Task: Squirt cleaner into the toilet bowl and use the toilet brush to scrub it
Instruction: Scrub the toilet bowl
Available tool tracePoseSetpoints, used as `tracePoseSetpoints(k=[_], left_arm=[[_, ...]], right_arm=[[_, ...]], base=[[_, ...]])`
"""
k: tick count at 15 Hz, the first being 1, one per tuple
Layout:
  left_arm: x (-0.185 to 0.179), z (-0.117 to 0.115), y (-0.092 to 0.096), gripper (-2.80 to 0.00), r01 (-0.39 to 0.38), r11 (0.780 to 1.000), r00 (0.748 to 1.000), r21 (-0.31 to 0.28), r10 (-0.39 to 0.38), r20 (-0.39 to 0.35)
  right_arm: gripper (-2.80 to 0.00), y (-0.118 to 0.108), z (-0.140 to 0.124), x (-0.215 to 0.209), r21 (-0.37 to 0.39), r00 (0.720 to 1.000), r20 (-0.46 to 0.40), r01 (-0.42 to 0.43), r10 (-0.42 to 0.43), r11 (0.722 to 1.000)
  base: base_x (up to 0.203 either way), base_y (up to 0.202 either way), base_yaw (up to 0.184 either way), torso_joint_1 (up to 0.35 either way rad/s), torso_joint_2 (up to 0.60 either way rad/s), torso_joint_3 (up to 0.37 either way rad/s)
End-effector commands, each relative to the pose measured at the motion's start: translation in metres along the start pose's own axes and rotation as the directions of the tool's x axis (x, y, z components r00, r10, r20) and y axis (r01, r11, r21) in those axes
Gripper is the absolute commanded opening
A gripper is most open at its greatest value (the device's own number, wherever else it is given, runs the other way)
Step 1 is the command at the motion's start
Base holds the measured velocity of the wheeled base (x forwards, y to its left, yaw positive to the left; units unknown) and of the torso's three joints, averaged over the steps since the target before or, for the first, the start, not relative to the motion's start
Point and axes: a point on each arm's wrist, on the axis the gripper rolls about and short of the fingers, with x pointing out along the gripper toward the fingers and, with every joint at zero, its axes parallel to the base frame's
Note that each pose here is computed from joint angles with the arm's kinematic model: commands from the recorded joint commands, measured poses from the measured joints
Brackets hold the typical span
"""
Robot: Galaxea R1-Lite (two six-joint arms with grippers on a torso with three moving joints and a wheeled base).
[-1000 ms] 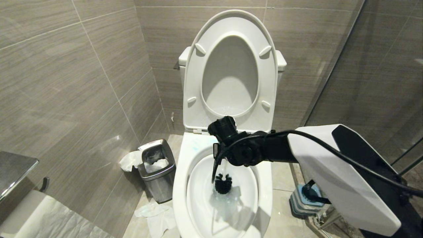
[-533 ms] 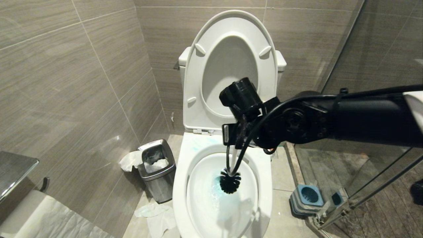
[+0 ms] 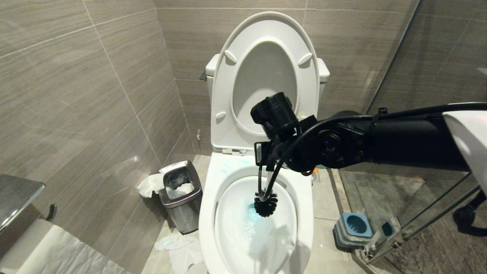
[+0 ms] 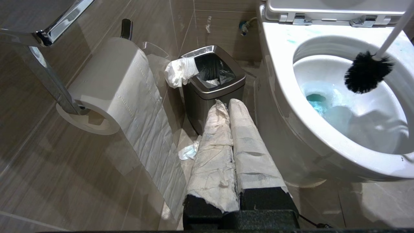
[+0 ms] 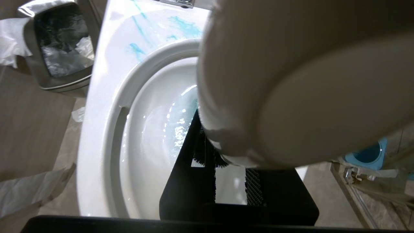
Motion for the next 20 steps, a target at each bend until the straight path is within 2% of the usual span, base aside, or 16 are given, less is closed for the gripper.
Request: tracePoseSetpoints(k=[1, 6, 10, 13, 16, 20], left_arm=[[0.000, 0.000, 0.000, -2.80, 0.000, 1.000, 1.000, 0.000, 0.000, -0.002], [0.000, -0.001, 0.000, -2.80, 0.000, 1.000, 1.000, -0.001, 0.000, -0.002], [0.000, 0.000, 0.000, -2.80, 0.000, 1.000, 1.000, 0.000, 0.000, -0.002], [0.000, 0.000, 0.000, -2.80, 0.000, 1.000, 1.000, 0.000, 0.000, -0.002], [0.000, 0.000, 0.000, -2.80, 0.000, 1.000, 1.000, 0.000, 0.000, -0.002], [0.000, 0.000, 0.000, -2.80, 0.000, 1.000, 1.000, 0.000, 0.000, -0.002]], right_arm=[[-2.80, 0.008, -0.022, 0.041, -0.029, 0.998, -0.040, 0.038, -0.039, 0.999], [-2.80, 0.016, -0.043, 0.095, -0.032, 0.996, -0.052, 0.072, -0.074, 0.997], [-2.80, 0.022, -0.062, 0.117, -0.050, 0.996, -0.054, 0.071, -0.074, 0.996], [-2.80, 0.023, -0.065, 0.119, -0.053, 0.995, -0.062, 0.068, -0.072, 0.996], [-2.80, 0.020, -0.045, 0.091, -0.030, 0.998, -0.034, 0.044, -0.045, 0.999], [-2.80, 0.009, -0.011, 0.004, -0.011, 0.999, 0.030, -0.030, 0.030, 0.999]], base=[[0.000, 0.000, 0.000, 0.000, 0.00, 0.000], [0.000, 0.000, 0.000, 0.000, 0.00, 0.000], [0.000, 0.000, 0.000, 0.000, 0.00, 0.000], [0.000, 0.000, 0.000, 0.000, 0.00, 0.000], [0.000, 0.000, 0.000, 0.000, 0.00, 0.000], [0.000, 0.000, 0.000, 0.000, 0.00, 0.000]])
